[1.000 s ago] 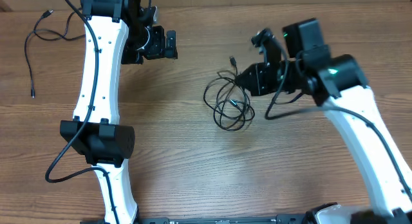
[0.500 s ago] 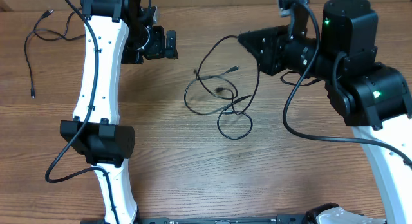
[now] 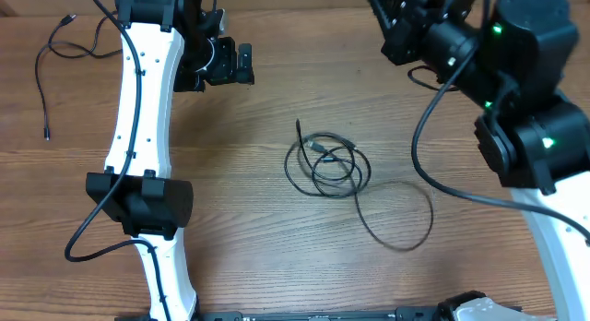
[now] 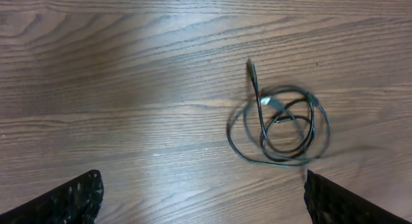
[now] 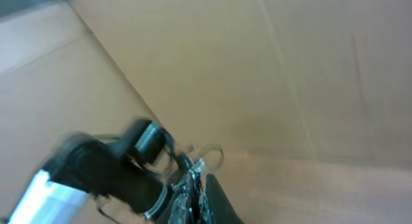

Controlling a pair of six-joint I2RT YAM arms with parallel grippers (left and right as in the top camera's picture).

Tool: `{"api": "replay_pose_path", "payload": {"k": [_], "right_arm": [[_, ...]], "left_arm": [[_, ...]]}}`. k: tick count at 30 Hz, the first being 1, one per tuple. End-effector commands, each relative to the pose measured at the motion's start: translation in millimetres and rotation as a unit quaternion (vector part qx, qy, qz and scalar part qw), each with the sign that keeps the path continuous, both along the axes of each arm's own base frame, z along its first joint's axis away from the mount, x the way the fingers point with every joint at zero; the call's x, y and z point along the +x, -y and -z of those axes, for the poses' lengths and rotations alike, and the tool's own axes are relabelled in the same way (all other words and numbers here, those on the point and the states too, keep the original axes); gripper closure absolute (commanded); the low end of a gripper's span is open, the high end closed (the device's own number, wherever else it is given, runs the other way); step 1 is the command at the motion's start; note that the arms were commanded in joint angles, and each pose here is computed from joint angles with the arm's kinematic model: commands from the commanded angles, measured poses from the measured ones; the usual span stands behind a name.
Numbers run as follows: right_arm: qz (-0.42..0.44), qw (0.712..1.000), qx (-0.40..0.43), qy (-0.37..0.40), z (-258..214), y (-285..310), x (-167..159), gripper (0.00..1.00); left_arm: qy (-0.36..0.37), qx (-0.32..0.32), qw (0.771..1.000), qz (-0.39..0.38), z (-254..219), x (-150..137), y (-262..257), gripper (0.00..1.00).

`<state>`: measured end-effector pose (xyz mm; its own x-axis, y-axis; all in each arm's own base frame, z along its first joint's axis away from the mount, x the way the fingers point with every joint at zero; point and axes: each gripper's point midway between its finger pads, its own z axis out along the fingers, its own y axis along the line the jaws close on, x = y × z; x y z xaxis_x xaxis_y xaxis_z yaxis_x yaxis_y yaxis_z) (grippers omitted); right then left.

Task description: Untangle cables

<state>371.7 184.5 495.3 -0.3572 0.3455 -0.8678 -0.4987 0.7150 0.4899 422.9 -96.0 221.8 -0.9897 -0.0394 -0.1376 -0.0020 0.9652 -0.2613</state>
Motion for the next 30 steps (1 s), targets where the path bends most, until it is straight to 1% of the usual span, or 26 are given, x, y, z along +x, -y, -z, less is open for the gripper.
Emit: {"api": "replay_pose_path", "payload": {"k": [1, 3, 5, 6, 7, 9, 10, 11, 12, 13, 17, 19, 21, 22, 24, 27, 30], "right_arm": [[0.011, 0.998, 0.021, 0.054, -43.1, 13.4, -26.2, 0.96], [0.023, 0.999, 0.01, 0.039, -33.7, 17.3, -24.8, 0.96], [0.054, 0.998, -0.018, 0.003, -11.6, 26.8, -19.7, 0.96], [0.081, 0.996, -0.035, -0.029, 6.0, 35.4, -15.4, 0.92], [0.115, 0.989, -0.057, -0.066, 27.6, 47.3, -12.3, 0.87], [0.168, 0.972, -0.103, -0.131, 65.5, 67.9, -11.3, 0.86], [0.194, 0.958, -0.131, -0.166, 86.3, 79.6, -13.1, 0.85], [0.221, 0.94, -0.161, -0.203, 108.4, 93.1, -16.1, 0.79], [0.241, 0.917, -0.197, -0.251, 135.1, 107.9, -21.4, 0.7], [0.247, 0.901, -0.215, -0.285, 152.8, 116.8, -25.0, 0.62], [0.264, 0.839, -0.255, -0.401, 216.9, 151.7, -34.6, 0.33], [0.264, 0.814, -0.258, -0.449, 245.0, 163.5, -37.7, 0.25], [0.25, 0.794, -0.254, -0.492, 271.8, 168.8, -41.8, 0.2], [0.242, 0.787, -0.254, -0.508, 281.9, 169.8, -43.6, 0.17], [0.197, 0.78, -0.263, -0.532, 305.7, 165.9, -47.9, 0.13], [0.135, 0.773, -0.269, -0.559, 337.3, 154.3, -57.5, 0.13], [0.1, 0.764, -0.252, -0.585, 367.0, 140.0, -66.9, 0.13]], "left_arm": [[-0.005, 0.008, 1.0, 0.008, 5.5, 0.4, -3.0, 0.0], [-0.005, 0.008, 1.0, 0.008, 5.5, 0.4, -3.0, 0.0], [-0.005, 0.008, 1.0, 0.008, 5.5, 0.4, -3.0, 0.0], [-0.005, 0.008, 1.0, 0.008, 5.5, 0.4, -3.0, 0.0], [-0.005, 0.008, 1.0, 0.008, 5.5, 0.4, -3.0, 0.0], [-0.005, 0.008, 1.0, 0.008, 5.5, 0.4, -3.0, 0.0], [-0.005, 0.008, 1.0, 0.008, 5.5, 0.4, -3.0, 0.0], [-0.005, 0.008, 1.0, 0.008, 5.5, 0.4, -3.0, 0.0], [-0.005, 0.008, 1.0, 0.008, 5.5, 0.4, -3.0, 0.0], [-0.005, 0.008, 1.0, 0.008, 5.5, 0.4, -3.0, 0.0], [-0.005, 0.008, 1.0, 0.008, 5.5, 0.4, -3.0, 0.0], [-0.005, 0.008, 1.0, 0.008, 5.5, 0.4, -3.0, 0.0], [-0.005, 0.008, 1.0, 0.008, 5.5, 0.4, -3.0, 0.0], [-0.005, 0.008, 1.0, 0.008, 5.5, 0.4, -3.0, 0.0], [-0.005, 0.008, 1.0, 0.008, 5.5, 0.4, -3.0, 0.0], [-0.005, 0.008, 1.0, 0.008, 5.5, 0.4, -3.0, 0.01], [-0.004, 0.008, 1.0, 0.008, 5.5, 0.5, -3.0, 0.0]]}}
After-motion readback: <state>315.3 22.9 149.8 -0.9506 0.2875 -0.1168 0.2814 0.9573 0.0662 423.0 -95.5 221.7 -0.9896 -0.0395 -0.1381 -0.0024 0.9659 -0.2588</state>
